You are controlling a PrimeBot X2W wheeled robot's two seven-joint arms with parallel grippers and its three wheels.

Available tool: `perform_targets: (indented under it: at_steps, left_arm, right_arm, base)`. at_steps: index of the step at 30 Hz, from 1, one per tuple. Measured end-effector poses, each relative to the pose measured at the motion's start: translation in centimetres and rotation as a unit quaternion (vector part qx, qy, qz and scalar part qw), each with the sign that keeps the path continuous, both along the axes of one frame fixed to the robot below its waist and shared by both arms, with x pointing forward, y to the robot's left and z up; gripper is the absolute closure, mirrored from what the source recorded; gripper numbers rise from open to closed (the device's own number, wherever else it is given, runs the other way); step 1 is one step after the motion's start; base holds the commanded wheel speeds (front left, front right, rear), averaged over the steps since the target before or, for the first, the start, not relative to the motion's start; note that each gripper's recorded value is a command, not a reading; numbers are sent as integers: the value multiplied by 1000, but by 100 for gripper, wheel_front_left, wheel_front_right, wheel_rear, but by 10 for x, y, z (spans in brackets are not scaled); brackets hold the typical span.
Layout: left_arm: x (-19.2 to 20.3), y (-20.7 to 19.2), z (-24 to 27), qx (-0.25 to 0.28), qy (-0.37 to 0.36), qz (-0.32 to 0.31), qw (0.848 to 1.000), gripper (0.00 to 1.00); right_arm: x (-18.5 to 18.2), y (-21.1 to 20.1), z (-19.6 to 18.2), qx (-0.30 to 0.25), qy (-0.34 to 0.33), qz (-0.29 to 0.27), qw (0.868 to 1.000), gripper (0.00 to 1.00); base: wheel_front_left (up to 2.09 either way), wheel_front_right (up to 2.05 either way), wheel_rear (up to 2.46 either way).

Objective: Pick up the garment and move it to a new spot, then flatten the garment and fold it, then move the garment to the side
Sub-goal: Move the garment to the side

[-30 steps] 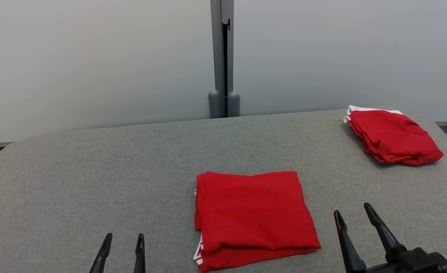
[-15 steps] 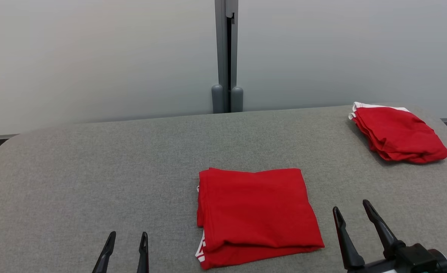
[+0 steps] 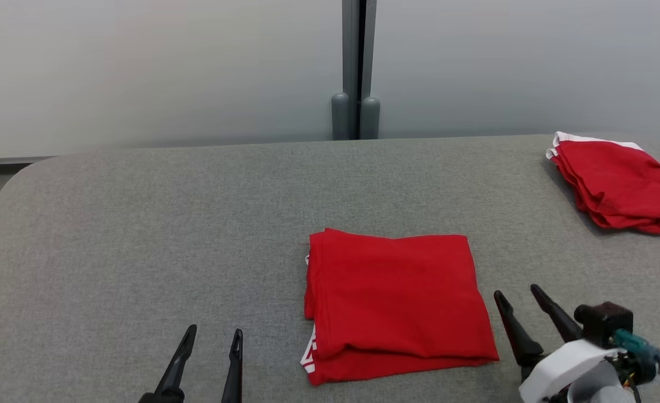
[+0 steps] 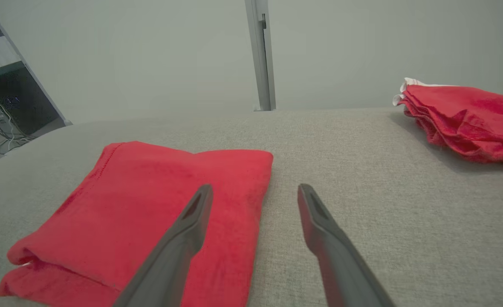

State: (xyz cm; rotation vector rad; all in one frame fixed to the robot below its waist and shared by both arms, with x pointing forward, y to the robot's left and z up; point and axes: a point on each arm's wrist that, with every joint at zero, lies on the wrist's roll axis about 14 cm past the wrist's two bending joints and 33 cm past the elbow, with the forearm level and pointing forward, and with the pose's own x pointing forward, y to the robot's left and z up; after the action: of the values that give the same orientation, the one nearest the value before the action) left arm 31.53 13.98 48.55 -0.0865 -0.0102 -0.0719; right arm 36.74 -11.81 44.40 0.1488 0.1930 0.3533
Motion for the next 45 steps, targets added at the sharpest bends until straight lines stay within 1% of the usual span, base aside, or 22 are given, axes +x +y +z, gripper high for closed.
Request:
perform_targets:
  at_steps: [3,8,14,19,20,21,22,23,24,25,26,29,33,36,39,45]
  left_arm:
    - [1,0,-4,2,8,-2,1000,0]
    - [10,1,-7,2,12,-2,1000,0]
    - [17,5,-13,3,22,4,1000,0]
    - [25,6,-16,3,27,7,1000,0]
    - [26,7,-16,4,28,9,1000,0]
    - [26,8,-17,4,30,10,1000,0]
    - [25,9,-19,4,32,11,999,0]
    - [25,9,-20,4,34,11,999,0]
    - [25,9,-20,4,35,12,999,0]
    - [25,9,-21,4,35,12,999,0]
    - [25,9,-21,4,35,11,999,0]
    - [26,8,-20,4,35,9,999,0]
    - [28,4,-21,4,34,3,999,0]
    - [32,1,-24,6,39,-5,999,0]
    - [42,-4,-21,5,33,-13,999,0]
    - [61,-12,-32,1,43,-30,999,0]
  right_arm:
    - [12,-11,-13,-14,42,5,999,0]
    - [28,-19,-30,-14,98,8,995,0]
    - [34,-7,-49,-8,144,29,989,0]
    - [32,9,-70,-5,183,54,982,0]
    - [31,13,-73,-3,190,60,980,2]
    - [30,17,-75,-1,194,65,979,16]
    - [30,19,-76,-2,197,68,978,50]
    - [30,21,-77,-6,198,74,977,66]
    - [30,21,-78,-10,198,77,977,95]
    - [29,21,-79,-14,197,79,977,95]
    - [29,19,-79,-19,195,81,977,100]
    - [33,13,-75,-28,176,79,981,100]
    - [53,-10,-60,-49,138,59,987,100]
    - [79,-31,-42,-59,105,34,992,100]
    - [107,-51,-23,-78,74,15,994,100]
    - [158,-91,9,-121,30,-16,992,100]
  base:
    - [0,0,0]
    - [0,0,0]
    - [0,0,0]
    - [0,0,0]
    - [0,0,0]
    - [0,0,0]
    - [0,0,0]
    - [0,0,0]
    - [0,0,0]
    - [0,0,0]
    - [0,0,0]
    - [0,0,0]
    - [0,0,0]
    - [0,0,0]
    - [0,0,0]
    - [0,0,0]
